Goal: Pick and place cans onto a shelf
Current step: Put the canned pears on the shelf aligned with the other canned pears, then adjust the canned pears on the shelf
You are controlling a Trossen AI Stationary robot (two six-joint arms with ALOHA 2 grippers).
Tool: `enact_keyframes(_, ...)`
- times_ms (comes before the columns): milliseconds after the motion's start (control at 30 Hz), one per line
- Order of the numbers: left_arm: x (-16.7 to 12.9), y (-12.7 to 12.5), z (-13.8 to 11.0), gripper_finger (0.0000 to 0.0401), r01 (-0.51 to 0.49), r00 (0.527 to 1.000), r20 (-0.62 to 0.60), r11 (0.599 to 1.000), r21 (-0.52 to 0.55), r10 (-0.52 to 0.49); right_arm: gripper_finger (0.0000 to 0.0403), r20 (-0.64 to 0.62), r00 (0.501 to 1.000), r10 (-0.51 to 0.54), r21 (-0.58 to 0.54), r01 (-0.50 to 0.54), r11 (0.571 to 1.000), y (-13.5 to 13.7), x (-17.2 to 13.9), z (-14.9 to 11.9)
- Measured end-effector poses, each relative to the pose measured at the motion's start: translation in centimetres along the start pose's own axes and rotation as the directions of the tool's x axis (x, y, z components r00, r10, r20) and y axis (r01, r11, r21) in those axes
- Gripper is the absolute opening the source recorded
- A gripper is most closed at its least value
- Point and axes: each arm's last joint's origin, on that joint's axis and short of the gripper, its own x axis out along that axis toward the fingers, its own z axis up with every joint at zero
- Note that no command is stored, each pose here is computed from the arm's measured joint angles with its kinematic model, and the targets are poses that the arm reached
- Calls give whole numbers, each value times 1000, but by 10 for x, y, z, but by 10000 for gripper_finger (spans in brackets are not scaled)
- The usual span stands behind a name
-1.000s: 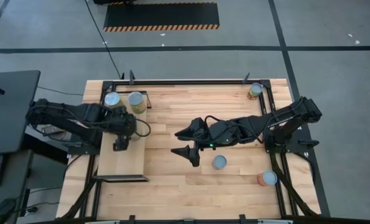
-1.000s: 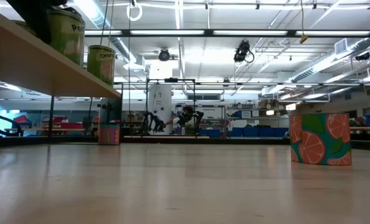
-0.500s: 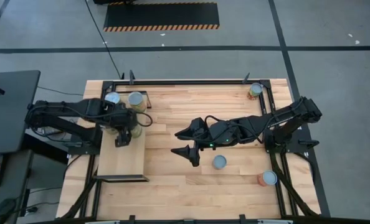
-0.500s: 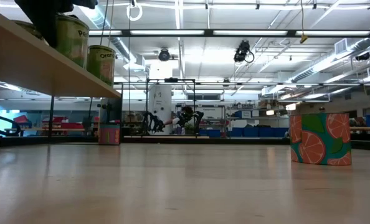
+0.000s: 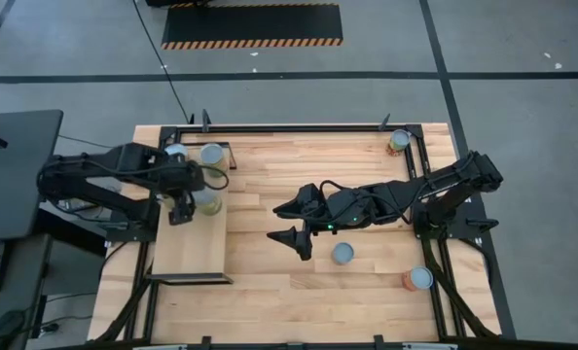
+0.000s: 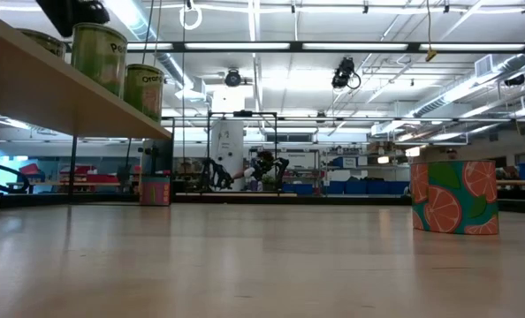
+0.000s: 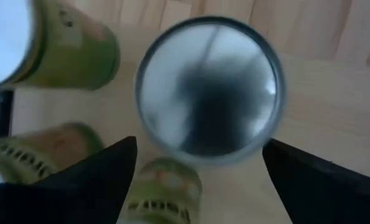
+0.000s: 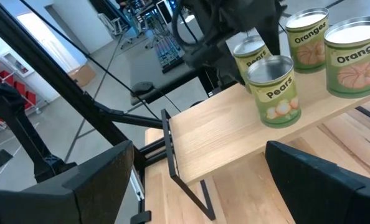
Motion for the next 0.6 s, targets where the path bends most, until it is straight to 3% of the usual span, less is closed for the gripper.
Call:
enact_keyframes(133, -24, 4, 0, 354, 18, 998, 55, 998, -67, -14, 373, 0, 1000, 0, 0, 0, 1000, 0, 0, 0)
enact_keyframes(300, -50, 5, -1, 354, 117, 983, 153, 986, -121, -98, 373, 0, 1000, -1, 0, 1, 1000, 0, 0, 0)
enact_keyframes(433, -64, 11, -19, 347, 165, 967, 216, 976, -141, -132, 373, 0, 1000, -1, 9, 1, 1000, 0, 0, 0)
enact_keyframes(600, -78, 21, -52, 299, 243, 935, 305, 953, -180, -181, 373, 0, 1000, -1, 36, 1, 999, 0, 0, 0)
